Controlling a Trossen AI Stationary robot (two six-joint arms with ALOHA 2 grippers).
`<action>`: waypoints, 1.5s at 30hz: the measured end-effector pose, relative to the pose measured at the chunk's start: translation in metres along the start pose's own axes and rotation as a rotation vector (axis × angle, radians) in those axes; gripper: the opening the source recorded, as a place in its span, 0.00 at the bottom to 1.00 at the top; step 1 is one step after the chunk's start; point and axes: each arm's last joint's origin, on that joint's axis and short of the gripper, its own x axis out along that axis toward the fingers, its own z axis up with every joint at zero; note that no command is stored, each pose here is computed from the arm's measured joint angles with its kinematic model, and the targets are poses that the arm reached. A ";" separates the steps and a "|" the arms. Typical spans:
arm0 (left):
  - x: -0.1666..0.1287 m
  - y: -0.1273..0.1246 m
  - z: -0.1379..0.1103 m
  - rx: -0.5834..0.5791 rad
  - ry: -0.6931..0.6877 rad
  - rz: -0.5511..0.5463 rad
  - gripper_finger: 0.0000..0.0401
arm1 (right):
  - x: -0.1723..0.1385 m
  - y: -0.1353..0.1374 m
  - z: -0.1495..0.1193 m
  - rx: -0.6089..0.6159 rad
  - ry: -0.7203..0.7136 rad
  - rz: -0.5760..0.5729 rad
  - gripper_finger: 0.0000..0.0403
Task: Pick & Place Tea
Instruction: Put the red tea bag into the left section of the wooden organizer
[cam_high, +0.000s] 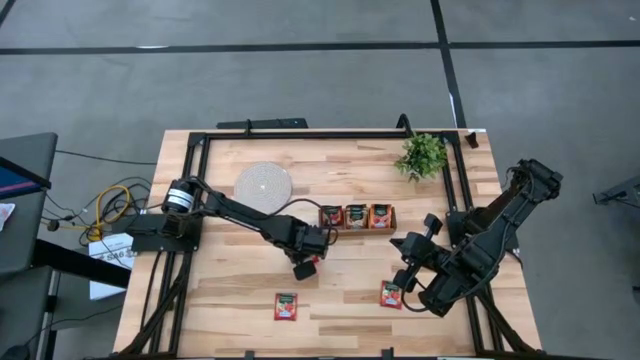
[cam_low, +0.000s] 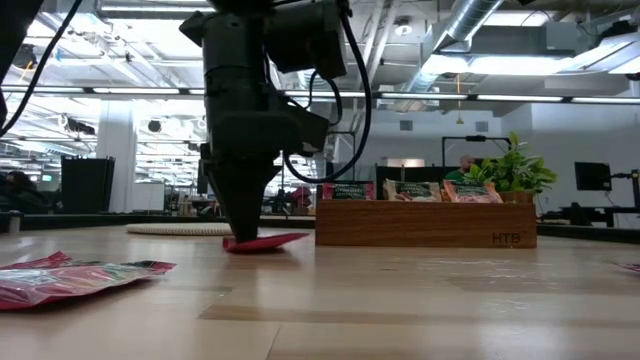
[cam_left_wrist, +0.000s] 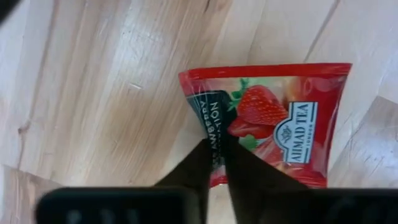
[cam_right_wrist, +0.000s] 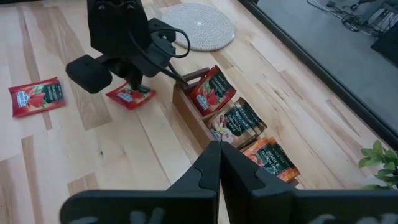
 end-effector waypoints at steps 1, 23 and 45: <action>-0.001 0.000 0.000 0.000 -0.004 0.005 0.05 | 0.000 0.000 0.000 0.000 0.000 0.000 0.00; -0.065 0.014 -0.009 -0.015 -0.159 0.062 0.00 | 0.000 0.000 0.000 0.004 -0.002 0.003 0.00; -0.110 -0.016 0.031 0.436 -0.654 0.767 0.00 | 0.008 -0.003 0.006 0.030 0.003 -0.024 0.00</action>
